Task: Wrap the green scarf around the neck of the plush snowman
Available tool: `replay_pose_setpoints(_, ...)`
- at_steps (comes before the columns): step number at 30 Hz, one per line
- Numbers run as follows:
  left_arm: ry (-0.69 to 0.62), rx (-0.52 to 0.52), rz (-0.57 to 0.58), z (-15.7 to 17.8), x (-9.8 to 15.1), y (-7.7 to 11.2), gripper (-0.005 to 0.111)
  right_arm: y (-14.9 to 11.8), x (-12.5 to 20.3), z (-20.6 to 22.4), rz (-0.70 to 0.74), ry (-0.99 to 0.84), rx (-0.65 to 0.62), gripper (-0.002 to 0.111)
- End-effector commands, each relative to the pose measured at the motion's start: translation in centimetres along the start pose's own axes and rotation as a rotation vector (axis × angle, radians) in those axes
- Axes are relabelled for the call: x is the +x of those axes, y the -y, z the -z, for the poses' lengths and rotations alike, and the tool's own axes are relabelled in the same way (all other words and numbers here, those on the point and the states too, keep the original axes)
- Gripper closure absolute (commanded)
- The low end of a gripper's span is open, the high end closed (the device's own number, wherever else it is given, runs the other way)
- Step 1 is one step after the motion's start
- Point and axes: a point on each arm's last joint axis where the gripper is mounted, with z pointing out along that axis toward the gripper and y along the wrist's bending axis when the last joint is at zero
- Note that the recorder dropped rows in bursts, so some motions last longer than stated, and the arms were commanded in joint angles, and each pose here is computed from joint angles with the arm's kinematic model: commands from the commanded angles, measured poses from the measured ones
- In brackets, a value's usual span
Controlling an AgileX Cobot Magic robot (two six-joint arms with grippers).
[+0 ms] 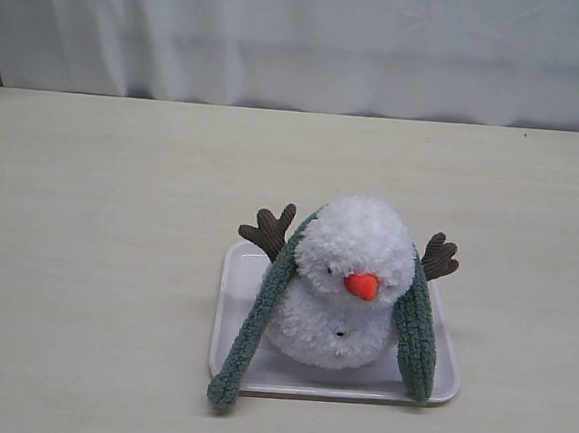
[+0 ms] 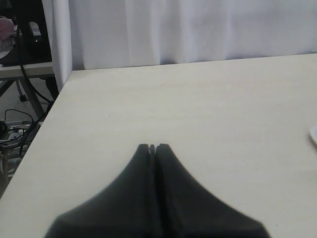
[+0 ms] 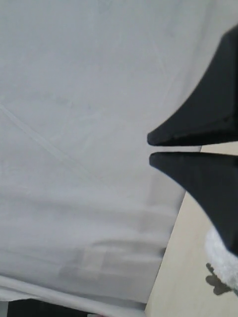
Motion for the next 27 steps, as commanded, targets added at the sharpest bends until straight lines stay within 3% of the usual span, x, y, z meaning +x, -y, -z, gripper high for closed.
replay_pose_setpoints(1,0.007,-0.002,0.007,0.0,0.0,0.0,0.107,0.6,0.6,0.0,0.004,-0.032,0.072,0.104)
replay_pose_setpoints(6,0.007,-0.002,0.007,0.0,0.0,0.0,0.107,1.0,3.5,-1.2,-0.037,-0.058,0.165,0.104)
replay_pose_setpoints(17,0.007,-0.002,0.007,0.0,0.0,0.0,0.107,-0.9,13.0,-3.1,-0.088,-0.170,0.160,0.104)
replay_pose_setpoints(27,0.007,-0.002,0.007,0.0,0.0,0.0,0.107,-0.5,13.6,-2.9,-0.111,-0.203,0.256,0.104)
